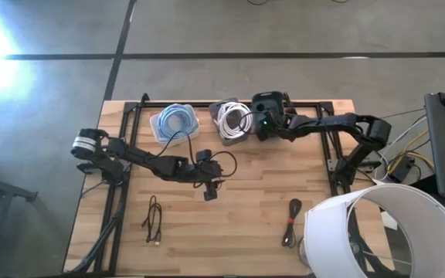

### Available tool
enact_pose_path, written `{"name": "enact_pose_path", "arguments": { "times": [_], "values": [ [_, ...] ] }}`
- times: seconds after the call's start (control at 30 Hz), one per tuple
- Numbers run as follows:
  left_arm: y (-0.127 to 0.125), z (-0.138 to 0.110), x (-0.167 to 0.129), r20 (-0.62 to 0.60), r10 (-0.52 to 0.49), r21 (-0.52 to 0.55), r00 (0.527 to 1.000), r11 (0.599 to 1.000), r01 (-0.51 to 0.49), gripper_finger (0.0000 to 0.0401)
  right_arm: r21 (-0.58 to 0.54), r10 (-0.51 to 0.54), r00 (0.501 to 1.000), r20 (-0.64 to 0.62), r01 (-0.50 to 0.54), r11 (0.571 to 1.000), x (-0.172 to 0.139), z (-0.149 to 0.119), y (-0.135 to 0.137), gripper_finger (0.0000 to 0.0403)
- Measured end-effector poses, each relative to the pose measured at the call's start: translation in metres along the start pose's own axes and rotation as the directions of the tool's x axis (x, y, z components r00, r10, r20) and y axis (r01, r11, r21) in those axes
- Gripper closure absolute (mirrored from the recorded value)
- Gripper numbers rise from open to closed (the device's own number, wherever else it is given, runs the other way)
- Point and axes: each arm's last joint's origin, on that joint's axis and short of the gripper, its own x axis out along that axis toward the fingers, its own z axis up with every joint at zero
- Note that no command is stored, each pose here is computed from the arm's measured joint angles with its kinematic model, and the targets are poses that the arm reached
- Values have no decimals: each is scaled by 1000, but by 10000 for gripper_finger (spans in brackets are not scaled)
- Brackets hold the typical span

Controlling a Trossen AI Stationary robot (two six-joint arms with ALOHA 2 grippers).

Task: Pick & Place USB Port
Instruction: Put the top black USB cable into the green bin, then put the right black USB cable into the green bin

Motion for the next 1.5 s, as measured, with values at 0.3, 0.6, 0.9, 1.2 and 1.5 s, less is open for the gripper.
{"name": "enact_pose_path", "arguments": {
  "times": [0.3, 0.6, 0.9, 1.2, 1.5],
  "values": [
    [0, 0, 0, 0, 0, -9, 1000, 1000, 0, 206, 8, 48, 995, 82, -48, 999, -23, 25, -3, 253],
    [0, 0, 0, 0, 1, -11, 1000, 1000, -1, 206, 46, 343, 937, -64, -341, 939, -75, 21, -9, 249],
    [0, 0, 0, -1, 1, -10, 1000, 1000, -1, 206, -29, 417, 853, -312, -448, 894, -133, -25, -1, 245],
    [0, -1, 0, -3, 1, -46, 1000, 999, -1, 206, 129, 461, 796, -391, -449, 884, -170, -84, 26, 244],
    [1, -3, 0, -5, 24, -62, 1000, 998, -24, 206, 284, 458, 691, -559, -359, 889, -189, -152, 34, 246]
  ]
}}
